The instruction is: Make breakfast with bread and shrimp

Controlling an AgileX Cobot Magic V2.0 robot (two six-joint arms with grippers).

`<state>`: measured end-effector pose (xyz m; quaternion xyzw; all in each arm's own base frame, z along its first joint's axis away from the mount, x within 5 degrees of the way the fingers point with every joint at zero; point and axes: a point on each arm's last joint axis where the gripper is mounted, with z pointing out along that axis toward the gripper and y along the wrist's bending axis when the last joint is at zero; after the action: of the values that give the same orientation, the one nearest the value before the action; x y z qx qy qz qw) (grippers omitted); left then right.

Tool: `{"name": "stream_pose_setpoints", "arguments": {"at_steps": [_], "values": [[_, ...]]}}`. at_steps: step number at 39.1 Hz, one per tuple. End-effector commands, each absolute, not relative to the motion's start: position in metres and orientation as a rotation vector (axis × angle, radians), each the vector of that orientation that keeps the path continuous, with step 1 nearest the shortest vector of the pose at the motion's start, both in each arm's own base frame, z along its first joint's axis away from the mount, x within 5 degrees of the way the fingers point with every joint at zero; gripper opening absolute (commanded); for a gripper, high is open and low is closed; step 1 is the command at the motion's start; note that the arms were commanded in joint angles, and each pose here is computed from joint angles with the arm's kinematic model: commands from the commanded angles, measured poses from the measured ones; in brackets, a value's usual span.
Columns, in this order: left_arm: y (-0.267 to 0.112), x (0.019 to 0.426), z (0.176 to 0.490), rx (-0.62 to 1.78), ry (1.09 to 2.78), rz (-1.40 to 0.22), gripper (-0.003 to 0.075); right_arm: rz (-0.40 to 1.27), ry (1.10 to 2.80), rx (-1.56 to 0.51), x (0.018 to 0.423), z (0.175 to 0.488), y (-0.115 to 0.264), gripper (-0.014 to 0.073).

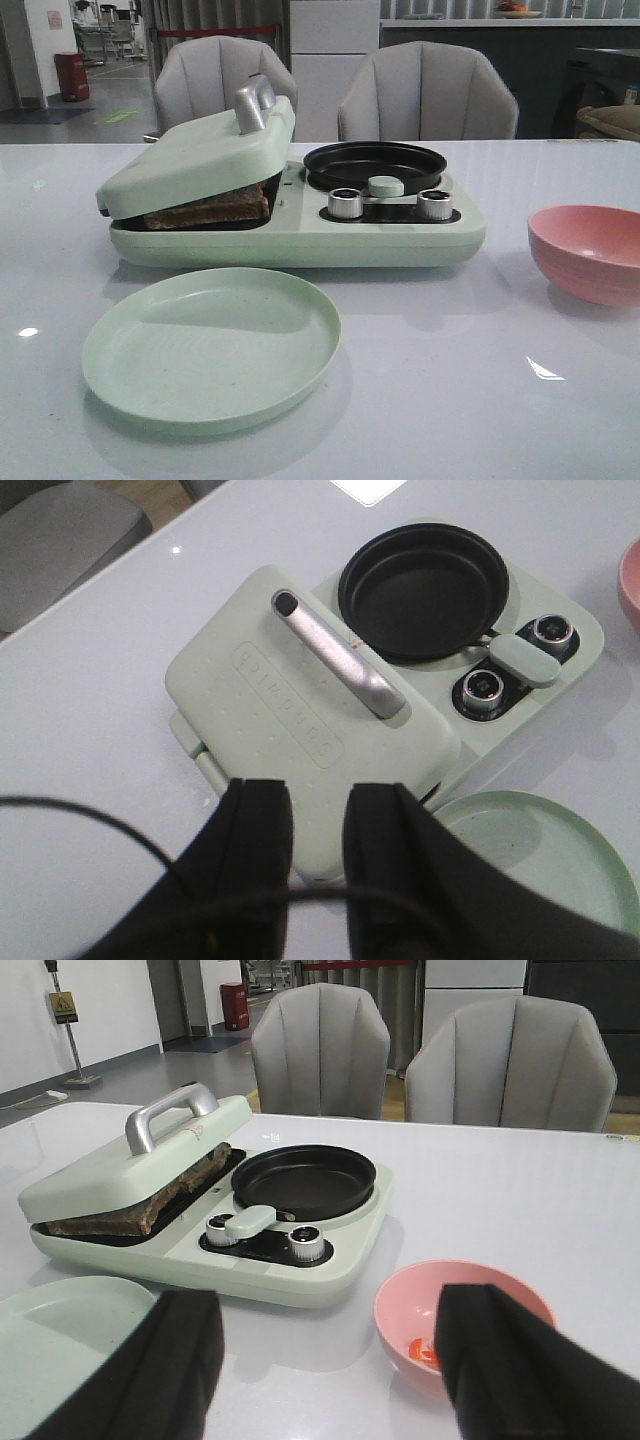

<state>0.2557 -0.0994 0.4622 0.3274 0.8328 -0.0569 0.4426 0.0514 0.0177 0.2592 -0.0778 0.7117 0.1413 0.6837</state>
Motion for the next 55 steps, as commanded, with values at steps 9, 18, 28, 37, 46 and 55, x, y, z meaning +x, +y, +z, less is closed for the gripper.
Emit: {"name": "stream_pose_setpoints", "arguments": {"at_steps": [9,18,28,37,46,55], "values": [[-0.073,0.194,0.476,0.682,1.931,-0.083,0.0239,0.318,1.496,-0.153,0.051,0.275,0.017,0.0547],[-0.052,0.153,0.449,0.543,1.841,-0.051,0.0239,0.318,1.496,-0.153,0.051,0.275,0.017,0.0547],[-0.036,0.105,0.407,0.461,1.735,-0.099,0.0239,0.318,1.496,-0.153,0.051,0.275,0.017,0.0547],[-0.025,0.071,0.366,0.447,1.703,-0.113,0.0239,0.318,1.496,-0.153,0.051,0.275,0.017,0.0547],[-0.015,0.038,0.335,0.409,1.621,-0.163,0.0239,0.318,1.496,-0.153,0.051,0.275,0.017,0.0547],[-0.01,0.015,0.309,0.367,1.516,-0.219,0.0239,0.318,1.496,-0.153,0.051,0.275,0.017,0.0547]]}}
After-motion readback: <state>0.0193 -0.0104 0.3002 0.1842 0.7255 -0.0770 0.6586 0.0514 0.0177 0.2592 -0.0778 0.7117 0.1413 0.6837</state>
